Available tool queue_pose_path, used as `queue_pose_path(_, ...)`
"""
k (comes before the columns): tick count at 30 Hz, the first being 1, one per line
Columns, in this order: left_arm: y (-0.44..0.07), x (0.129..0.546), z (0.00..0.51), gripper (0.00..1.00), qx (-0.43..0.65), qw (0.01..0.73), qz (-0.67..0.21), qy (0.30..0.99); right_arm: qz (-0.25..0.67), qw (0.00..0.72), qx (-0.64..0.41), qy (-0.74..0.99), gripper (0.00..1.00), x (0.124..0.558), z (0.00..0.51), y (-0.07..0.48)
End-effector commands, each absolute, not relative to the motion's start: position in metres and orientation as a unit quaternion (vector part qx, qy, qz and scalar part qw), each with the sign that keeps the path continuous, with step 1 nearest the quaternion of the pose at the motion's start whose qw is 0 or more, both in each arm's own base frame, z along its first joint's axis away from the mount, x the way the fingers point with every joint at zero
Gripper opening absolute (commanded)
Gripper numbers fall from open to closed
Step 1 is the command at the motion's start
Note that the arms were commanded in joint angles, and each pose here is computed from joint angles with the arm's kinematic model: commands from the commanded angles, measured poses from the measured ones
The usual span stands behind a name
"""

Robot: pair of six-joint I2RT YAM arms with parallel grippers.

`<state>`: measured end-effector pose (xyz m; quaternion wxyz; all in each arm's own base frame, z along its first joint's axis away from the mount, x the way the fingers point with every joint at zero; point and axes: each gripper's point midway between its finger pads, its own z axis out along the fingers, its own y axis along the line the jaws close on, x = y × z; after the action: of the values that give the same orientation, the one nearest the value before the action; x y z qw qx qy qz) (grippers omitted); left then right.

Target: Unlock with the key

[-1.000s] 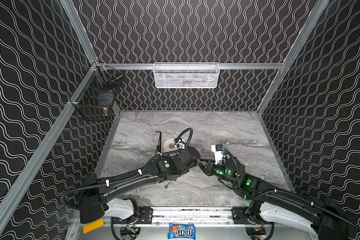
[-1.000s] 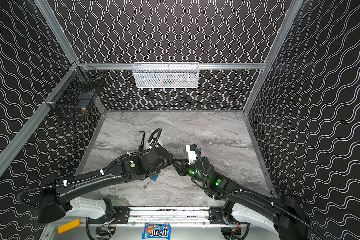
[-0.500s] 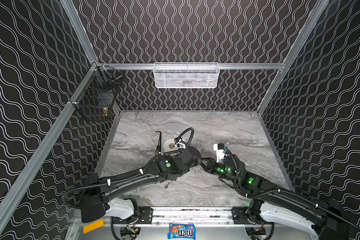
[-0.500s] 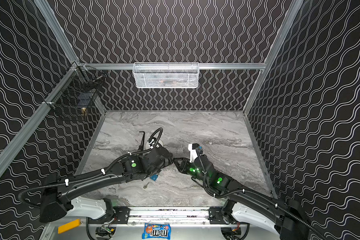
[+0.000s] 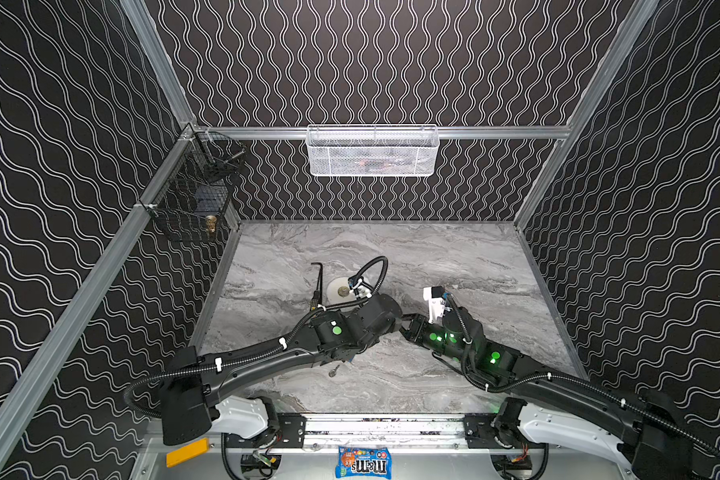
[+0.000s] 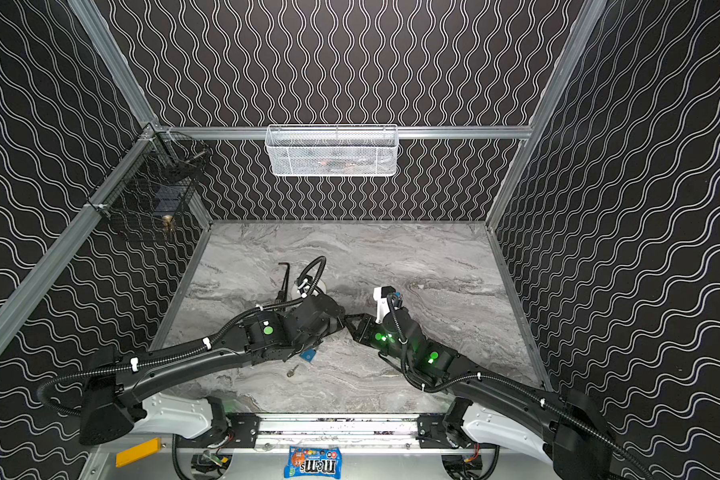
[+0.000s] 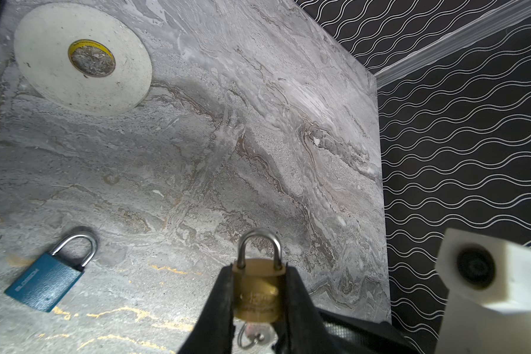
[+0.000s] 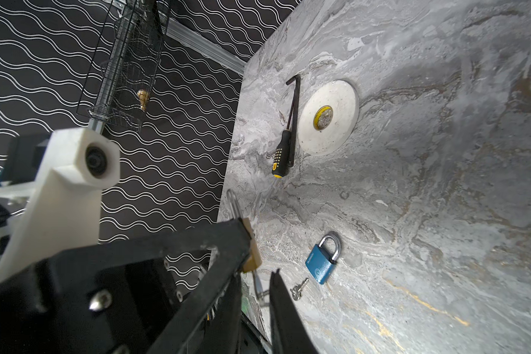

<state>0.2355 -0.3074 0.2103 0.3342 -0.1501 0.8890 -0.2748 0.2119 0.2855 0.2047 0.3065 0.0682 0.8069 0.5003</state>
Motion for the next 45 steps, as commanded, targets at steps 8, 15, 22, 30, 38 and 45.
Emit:
queue_pose_path(8,-0.31,0.24,0.217,0.0,-0.163,0.342,-0.286,0.88,0.516,0.304,0.071,0.798,0.13,0.208,0.203,0.287)
queue_pose_path(15,-0.315,0.238,0.218,0.0,-0.156,0.334,-0.293,0.882,0.519,0.309,0.059,0.795,0.08,0.208,0.203,0.29)
queue_pose_path(22,-0.325,0.231,0.221,0.0,-0.138,0.311,-0.311,0.887,0.514,0.344,0.039,0.785,0.01,0.213,0.211,0.288)
queue_pose_path(30,-0.332,0.219,0.212,0.0,-0.109,0.285,-0.3,0.904,0.514,0.407,0.009,0.755,0.0,0.218,0.236,0.284)
queue_pose_path(38,-0.331,0.207,0.199,0.0,-0.124,0.269,-0.316,0.901,0.495,0.438,-0.011,0.75,0.0,0.223,0.241,0.284)
queue_pose_path(45,-0.32,0.217,0.22,0.0,-0.143,0.309,-0.317,0.885,0.489,0.419,0.001,0.765,0.0,0.216,0.221,0.276)
